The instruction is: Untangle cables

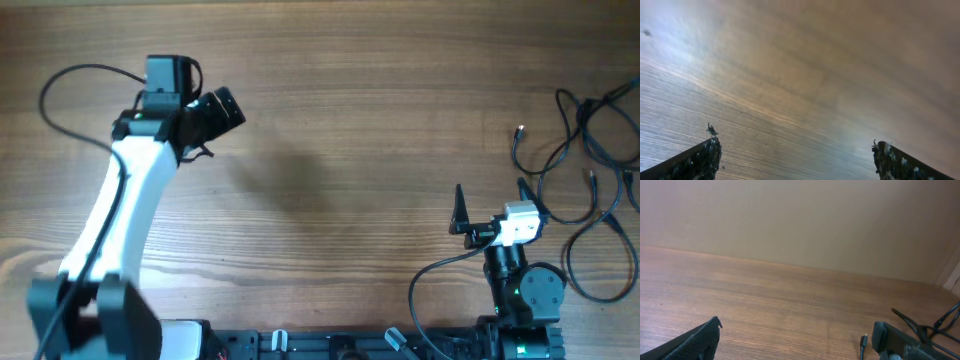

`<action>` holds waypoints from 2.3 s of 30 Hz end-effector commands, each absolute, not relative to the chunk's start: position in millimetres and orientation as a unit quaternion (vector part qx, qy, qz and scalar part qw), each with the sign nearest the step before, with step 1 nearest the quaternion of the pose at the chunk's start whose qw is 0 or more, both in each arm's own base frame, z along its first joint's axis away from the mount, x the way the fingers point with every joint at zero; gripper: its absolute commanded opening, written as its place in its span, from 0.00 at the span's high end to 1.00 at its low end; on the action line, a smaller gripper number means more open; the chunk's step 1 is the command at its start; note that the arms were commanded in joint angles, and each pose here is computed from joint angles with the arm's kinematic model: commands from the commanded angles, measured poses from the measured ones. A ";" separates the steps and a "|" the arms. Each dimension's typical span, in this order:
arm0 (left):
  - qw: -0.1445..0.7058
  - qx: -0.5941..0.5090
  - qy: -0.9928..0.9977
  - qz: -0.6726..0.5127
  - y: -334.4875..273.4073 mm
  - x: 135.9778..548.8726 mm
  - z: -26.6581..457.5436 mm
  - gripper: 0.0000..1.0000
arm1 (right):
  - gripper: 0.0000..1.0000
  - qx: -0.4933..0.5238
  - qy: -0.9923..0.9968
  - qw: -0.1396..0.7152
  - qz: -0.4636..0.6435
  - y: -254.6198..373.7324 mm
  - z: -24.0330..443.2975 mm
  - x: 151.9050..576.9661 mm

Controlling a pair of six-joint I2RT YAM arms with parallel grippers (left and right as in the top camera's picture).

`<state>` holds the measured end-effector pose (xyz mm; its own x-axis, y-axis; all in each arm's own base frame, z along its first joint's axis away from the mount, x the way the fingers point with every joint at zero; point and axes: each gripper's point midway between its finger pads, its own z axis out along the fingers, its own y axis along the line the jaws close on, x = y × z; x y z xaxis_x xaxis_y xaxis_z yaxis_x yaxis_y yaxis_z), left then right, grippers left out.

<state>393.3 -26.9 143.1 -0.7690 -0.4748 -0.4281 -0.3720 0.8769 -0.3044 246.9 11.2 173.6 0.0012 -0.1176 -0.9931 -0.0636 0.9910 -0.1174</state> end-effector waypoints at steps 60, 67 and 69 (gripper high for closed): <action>0.396 -0.033 0.910 -0.116 -56.1 316.4 36.6 0.00 | 0.00 -0.068 0.703 0.708 -0.024 11.5 175.4 246.5; 0.420 -0.027 0.899 -0.118 -50.7 273.4 19.3 0.00 | 0.00 -0.068 0.703 0.708 -0.024 11.5 175.4 246.5; 0.421 -0.027 0.899 -0.118 -49.4 264.3 15.2 0.00 | 0.00 -0.068 0.703 0.708 -0.024 11.5 175.4 246.5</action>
<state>279.8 -49.1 21.6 -0.6468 -0.1733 -0.7427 0.0252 0.9685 -0.2478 246.9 11.2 173.5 0.0008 -0.1176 -0.9931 -0.0636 0.9910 -0.1174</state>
